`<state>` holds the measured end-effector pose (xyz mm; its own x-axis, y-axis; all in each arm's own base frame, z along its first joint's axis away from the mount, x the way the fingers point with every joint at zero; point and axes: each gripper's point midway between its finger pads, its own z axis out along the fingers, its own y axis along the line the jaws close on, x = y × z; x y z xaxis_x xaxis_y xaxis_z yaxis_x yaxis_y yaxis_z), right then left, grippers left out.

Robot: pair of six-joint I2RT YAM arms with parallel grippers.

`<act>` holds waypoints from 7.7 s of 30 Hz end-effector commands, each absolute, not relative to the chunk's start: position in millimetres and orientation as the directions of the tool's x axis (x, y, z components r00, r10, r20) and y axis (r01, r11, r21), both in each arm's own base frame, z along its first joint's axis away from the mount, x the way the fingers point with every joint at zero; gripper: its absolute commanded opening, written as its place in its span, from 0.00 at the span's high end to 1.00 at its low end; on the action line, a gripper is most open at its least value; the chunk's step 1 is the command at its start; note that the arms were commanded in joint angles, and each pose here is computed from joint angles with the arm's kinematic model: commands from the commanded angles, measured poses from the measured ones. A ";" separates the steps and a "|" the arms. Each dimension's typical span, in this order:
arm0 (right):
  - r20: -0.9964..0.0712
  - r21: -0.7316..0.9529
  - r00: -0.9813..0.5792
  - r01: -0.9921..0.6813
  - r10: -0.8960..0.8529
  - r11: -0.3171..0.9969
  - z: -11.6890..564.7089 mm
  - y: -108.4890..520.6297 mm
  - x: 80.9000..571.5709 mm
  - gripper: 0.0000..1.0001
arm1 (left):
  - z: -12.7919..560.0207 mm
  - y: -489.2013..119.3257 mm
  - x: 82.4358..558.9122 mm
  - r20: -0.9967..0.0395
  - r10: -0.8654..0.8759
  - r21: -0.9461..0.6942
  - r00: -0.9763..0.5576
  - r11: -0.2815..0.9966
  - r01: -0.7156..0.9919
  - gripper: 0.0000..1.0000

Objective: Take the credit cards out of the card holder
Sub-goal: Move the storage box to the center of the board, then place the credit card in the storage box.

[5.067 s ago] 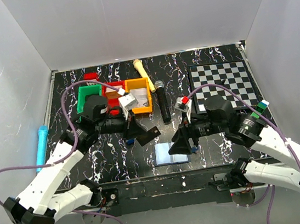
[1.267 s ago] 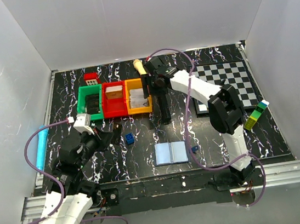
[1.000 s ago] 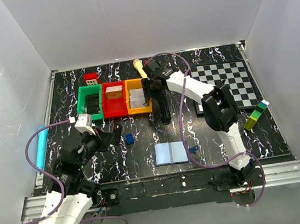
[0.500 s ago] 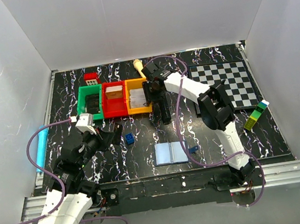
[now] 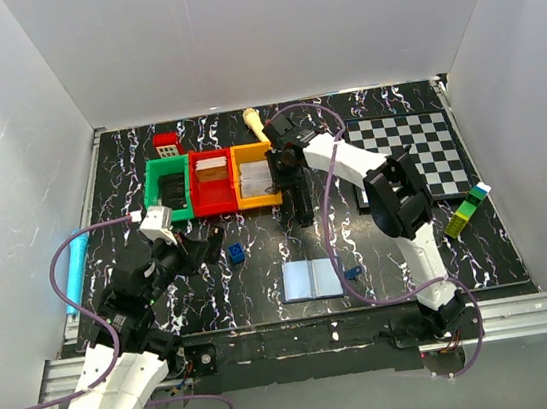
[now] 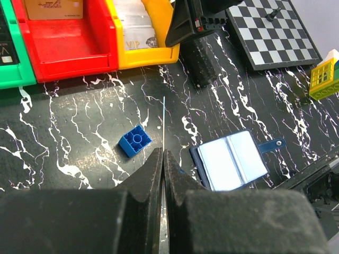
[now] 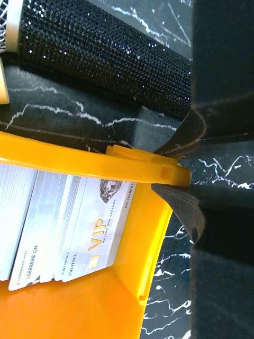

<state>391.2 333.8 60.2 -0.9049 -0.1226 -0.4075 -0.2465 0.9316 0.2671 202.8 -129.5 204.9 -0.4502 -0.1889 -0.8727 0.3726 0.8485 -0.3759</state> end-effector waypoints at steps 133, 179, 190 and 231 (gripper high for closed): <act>-0.583 0.652 -0.811 -0.439 0.039 0.619 210.5 221.3 149.3 0.30 | 97.5 -120.3 336.4 -0.664 0.685 0.556 0.301 0.183 0.811 1.00; -0.553 0.653 -0.833 -0.432 0.002 0.622 197.1 226.1 150.6 0.30 | 73.5 -123.4 345.3 -0.651 0.721 0.528 0.239 0.204 0.825 0.82; -0.553 0.650 -0.833 -0.433 -0.002 0.624 196.1 226.6 151.5 0.29 | 97.2 -123.5 365.8 -0.637 0.725 0.572 0.262 0.218 0.790 0.71; -0.548 0.642 -0.836 -0.433 -0.017 0.633 188.2 224.9 150.3 0.29 | 100.1 -124.0 380.6 -0.607 0.750 0.593 0.265 0.204 0.779 0.99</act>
<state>149.1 221.1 183.9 -0.8563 -0.0079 -0.5164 -0.3935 0.6576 0.6424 379.6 -118.7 80.5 0.2120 0.7588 -0.6158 0.7943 0.2332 0.5609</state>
